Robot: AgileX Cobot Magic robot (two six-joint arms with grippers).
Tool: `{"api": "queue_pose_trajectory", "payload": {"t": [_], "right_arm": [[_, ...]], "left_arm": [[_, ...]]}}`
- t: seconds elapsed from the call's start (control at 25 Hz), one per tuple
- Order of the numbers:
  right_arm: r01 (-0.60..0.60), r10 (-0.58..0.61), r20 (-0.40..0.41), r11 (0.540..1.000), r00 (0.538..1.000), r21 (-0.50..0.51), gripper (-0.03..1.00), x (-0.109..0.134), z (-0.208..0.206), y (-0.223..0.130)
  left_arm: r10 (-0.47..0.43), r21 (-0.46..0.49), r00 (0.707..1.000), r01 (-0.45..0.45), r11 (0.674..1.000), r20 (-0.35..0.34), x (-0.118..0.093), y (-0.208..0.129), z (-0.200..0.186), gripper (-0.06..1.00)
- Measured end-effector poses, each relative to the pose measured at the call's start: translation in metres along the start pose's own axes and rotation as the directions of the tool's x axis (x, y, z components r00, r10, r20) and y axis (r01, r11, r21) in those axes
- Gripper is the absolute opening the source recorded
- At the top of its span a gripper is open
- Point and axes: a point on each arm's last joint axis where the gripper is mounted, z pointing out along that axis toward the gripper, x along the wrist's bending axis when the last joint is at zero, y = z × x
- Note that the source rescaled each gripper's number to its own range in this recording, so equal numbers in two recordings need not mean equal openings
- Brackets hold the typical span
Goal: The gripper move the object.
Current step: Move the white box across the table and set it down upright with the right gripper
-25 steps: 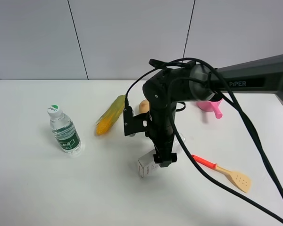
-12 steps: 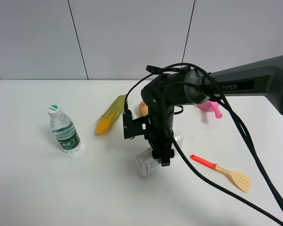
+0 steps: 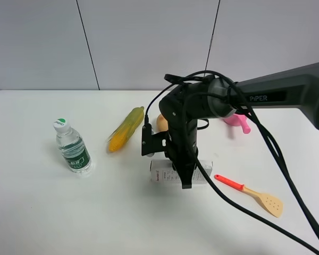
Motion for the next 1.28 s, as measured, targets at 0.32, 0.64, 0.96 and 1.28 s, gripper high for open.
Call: {"api": "queue_pose_trajectory", "payload": {"t": [0.32,0.64,0.96,1.28], "right_arm": [[-0.367,0.368,0.002,0.929,0.930,-0.052,0.00,-0.014,-0.052,0.010],[-0.610,0.627,0.017,0.764,0.779,-0.211,0.00,-0.035,-0.120,0.021],[-0.712,0.745,0.040,0.650,0.665,-0.267,0.00,-0.050,-0.143,0.004],[-0.787,0.830,0.036,0.541,0.557,-0.295,0.00,-0.078,-0.155,-0.046]], "left_arm": [[0.000,0.000,1.000,0.000,1.000,0.000,0.000,0.000,0.000,1.00],[0.000,0.000,1.000,0.000,1.000,0.000,0.000,0.000,0.000,1.00],[0.000,0.000,1.000,0.000,1.000,0.000,0.000,0.000,0.000,1.00],[0.000,0.000,1.000,0.000,1.000,0.000,0.000,0.000,0.000,1.00]]}}
